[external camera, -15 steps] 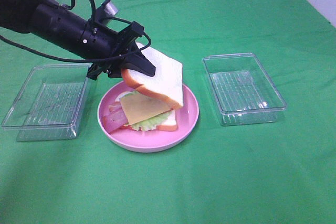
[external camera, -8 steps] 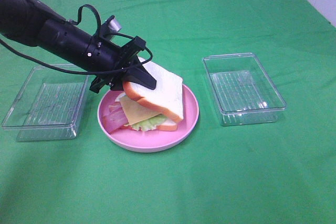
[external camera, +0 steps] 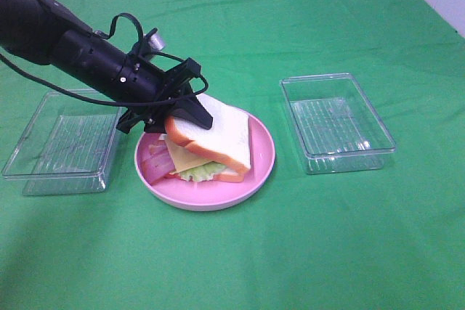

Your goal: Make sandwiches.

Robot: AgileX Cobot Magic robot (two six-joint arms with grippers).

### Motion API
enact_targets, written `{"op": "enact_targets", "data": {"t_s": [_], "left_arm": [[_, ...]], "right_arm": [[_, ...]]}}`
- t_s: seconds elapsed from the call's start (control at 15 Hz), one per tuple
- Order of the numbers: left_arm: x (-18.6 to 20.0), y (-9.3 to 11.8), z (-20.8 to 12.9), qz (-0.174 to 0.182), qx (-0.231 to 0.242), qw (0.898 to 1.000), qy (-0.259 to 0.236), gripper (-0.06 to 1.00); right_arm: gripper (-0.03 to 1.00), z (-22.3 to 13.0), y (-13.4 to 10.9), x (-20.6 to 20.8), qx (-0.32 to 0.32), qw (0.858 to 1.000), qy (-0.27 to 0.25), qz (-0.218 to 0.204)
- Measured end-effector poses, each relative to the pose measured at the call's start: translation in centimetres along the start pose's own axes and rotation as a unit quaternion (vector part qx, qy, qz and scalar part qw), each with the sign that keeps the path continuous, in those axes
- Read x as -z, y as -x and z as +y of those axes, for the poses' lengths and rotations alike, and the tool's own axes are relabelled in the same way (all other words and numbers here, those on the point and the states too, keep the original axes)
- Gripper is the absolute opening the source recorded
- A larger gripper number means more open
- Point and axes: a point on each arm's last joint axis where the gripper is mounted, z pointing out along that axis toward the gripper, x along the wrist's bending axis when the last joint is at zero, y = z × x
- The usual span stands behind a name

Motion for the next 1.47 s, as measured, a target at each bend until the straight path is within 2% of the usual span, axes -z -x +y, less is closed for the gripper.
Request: {"op": "enact_targets", "data": {"t_s": [0.13, 0.27, 0.47, 0.6, 0.67, 0.8, 0.87, 1.0, 1.13, 1.33, 1.47], "left_arm": [[0.1, -0.1, 0.2, 0.009, 0.000, 1.000, 0.014, 0.61], [0.7, 0.3, 0.3, 0.016, -0.014, 1.000, 0.018, 0.74], [1.8, 0.7, 0.3, 0.049, -0.021, 0.999, 0.010, 0.79], [3.0, 0.9, 0.6, 0.109, -0.028, 0.994, -0.020, 0.79], [5.0, 1.5, 1.2, 0.175, -0.036, 0.984, -0.025, 0.80], [7.8, 2.9, 2.0, 0.233, -0.061, 0.970, -0.018, 0.86], [8.4, 3.3, 2.3, 0.242, -0.066, 0.968, -0.018, 0.88], [10.6, 4.3, 2.8, 0.288, -0.086, 0.953, -0.032, 0.94], [13.5, 4.5, 4.5, 0.319, -0.093, 0.943, 0.006, 0.95], [19.4, 2.1, 6.8, 0.340, -0.065, 0.935, 0.077, 0.96], [23.6, -2.0, 7.1, 0.357, -0.017, 0.928, 0.102, 0.96]], "right_arm": [[0.93, 0.0, 0.0, 0.0, 0.000, 1.000, 0.000, 0.000], [0.93, 0.0, 0.0, 0.0, 0.000, 1.000, 0.000, 0.000], [0.93, 0.0, 0.0, 0.0, 0.000, 1.000, 0.000, 0.000], [0.93, 0.0, 0.0, 0.0, 0.000, 1.000, 0.000, 0.000], [0.93, 0.0, 0.0, 0.0, 0.000, 1.000, 0.000, 0.000], [0.93, 0.0, 0.0, 0.0, 0.000, 1.000, 0.000, 0.000], [0.93, 0.0, 0.0, 0.0, 0.000, 1.000, 0.000, 0.000], [0.93, 0.0, 0.0, 0.0, 0.000, 1.000, 0.000, 0.000], [0.93, 0.0, 0.0, 0.0, 0.000, 1.000, 0.000, 0.000], [0.93, 0.0, 0.0, 0.0, 0.000, 1.000, 0.000, 0.000], [0.93, 0.0, 0.0, 0.0, 0.000, 1.000, 0.000, 0.000]]}}
